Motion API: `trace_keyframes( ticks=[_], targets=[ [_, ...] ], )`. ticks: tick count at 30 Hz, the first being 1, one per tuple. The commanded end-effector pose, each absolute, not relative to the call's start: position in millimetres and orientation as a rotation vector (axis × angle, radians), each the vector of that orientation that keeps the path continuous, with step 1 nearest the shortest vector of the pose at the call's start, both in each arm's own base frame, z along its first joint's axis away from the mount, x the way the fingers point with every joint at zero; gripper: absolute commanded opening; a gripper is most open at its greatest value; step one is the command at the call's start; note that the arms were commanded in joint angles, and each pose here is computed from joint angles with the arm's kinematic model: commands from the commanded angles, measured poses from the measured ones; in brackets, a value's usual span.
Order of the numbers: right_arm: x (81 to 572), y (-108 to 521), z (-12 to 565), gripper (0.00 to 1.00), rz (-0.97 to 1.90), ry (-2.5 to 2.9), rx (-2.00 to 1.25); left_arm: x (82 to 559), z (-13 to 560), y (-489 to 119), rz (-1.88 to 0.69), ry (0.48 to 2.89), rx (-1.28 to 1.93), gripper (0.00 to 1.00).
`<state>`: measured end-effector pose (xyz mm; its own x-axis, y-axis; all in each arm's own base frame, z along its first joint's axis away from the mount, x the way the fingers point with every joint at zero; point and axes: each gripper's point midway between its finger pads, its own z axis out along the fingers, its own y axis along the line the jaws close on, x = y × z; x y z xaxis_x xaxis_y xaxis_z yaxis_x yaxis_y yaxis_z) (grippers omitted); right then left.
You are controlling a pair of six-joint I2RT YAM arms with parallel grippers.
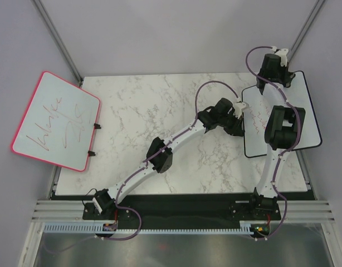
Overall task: Erase the whiteboard
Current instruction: Erase the whiteboard at the whiteboard stand.
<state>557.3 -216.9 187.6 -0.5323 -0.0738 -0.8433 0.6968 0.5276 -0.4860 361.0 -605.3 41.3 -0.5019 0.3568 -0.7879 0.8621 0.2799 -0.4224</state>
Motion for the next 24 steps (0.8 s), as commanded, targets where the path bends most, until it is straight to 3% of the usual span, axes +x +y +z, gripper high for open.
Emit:
trace_keyframes(
  ticks=[1, 11, 24],
  targets=[
    [548, -236, 225, 0.0, -1.185, 1.816, 0.565, 357, 18, -591, -1.159, 2.178, 1.0, 0.02],
    [553, -236, 242, 0.0, -1.221, 1.77, 0.562, 358, 18, -591, -1.16, 2.178, 0.997, 0.02],
    [548, -203, 159, 0.0, -1.086, 1.937, 0.452, 355, 17, -592, -1.158, 2.174, 1.006, 0.02]
  ],
)
